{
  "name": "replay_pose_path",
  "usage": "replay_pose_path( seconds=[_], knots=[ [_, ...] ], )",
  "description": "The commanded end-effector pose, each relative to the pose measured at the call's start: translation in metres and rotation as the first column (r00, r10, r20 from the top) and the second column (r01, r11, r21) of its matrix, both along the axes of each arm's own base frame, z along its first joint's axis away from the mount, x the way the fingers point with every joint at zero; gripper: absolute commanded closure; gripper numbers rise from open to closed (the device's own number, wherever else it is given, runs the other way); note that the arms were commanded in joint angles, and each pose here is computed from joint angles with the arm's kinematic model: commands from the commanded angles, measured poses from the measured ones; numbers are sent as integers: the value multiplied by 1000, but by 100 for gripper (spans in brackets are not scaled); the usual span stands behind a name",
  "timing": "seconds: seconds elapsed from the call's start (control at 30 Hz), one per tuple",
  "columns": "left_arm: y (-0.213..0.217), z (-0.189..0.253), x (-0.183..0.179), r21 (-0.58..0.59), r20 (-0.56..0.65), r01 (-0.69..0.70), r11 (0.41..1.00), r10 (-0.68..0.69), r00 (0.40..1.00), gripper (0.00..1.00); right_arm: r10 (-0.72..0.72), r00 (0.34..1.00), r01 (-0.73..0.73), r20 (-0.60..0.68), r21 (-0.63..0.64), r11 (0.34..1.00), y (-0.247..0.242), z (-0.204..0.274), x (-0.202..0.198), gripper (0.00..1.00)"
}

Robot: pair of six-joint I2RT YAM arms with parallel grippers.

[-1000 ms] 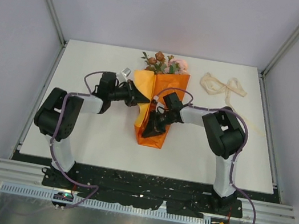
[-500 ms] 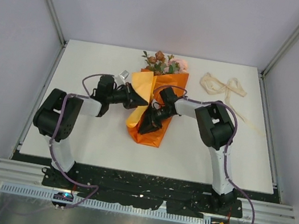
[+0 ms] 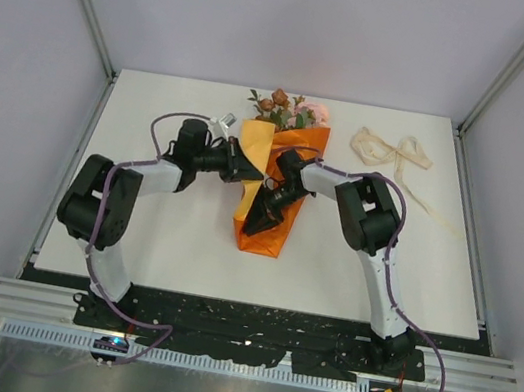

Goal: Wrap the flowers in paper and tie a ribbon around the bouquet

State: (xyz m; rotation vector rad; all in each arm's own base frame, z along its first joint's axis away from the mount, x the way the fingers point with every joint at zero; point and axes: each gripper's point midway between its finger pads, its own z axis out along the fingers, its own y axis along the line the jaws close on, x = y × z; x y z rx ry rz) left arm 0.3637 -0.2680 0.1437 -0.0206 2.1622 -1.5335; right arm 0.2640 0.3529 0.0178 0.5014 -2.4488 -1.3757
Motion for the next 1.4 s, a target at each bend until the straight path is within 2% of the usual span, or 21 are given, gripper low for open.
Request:
replay_pose_path(
  seconds=[0.0,0.33,0.4,0.53,0.63,0.73,0.87,1.1,1.23,1.37],
  knots=[
    [-7,-22,2,41,-59,56,998,-53,997,100,33,999,-30,13,-183,983,-26,-49,-10,72],
    [19,-58,5,117,-167,-32,993,52,985,100,-2,988,16,156,-88,996,-20,-3,7,71],
    [20,-61,5,129,-174,-36,991,58,983,100,-14,984,27,176,-70,997,-22,9,10,69],
    [22,-66,6,147,-183,-38,988,65,981,100,-61,977,59,205,16,998,-24,39,17,58],
    [21,-67,9,158,-182,-34,987,63,981,100,-71,969,59,235,56,997,-25,56,18,56],
    [19,-66,11,164,-177,-30,986,60,982,100,-92,963,72,254,86,994,-27,71,24,56],
    [19,-65,11,166,-175,-29,986,59,983,100,-186,942,162,278,106,981,-51,85,48,62],
    [16,-62,12,153,-172,-31,988,57,983,100,-455,833,481,315,-7,877,-145,60,112,62],
    [11,-58,12,152,-162,-29,988,54,985,100,-483,808,537,337,-85,839,-161,35,121,60],
    [9,-57,13,148,-159,-32,989,55,986,100,-507,800,557,321,-83,826,-157,22,129,58]
  ],
)
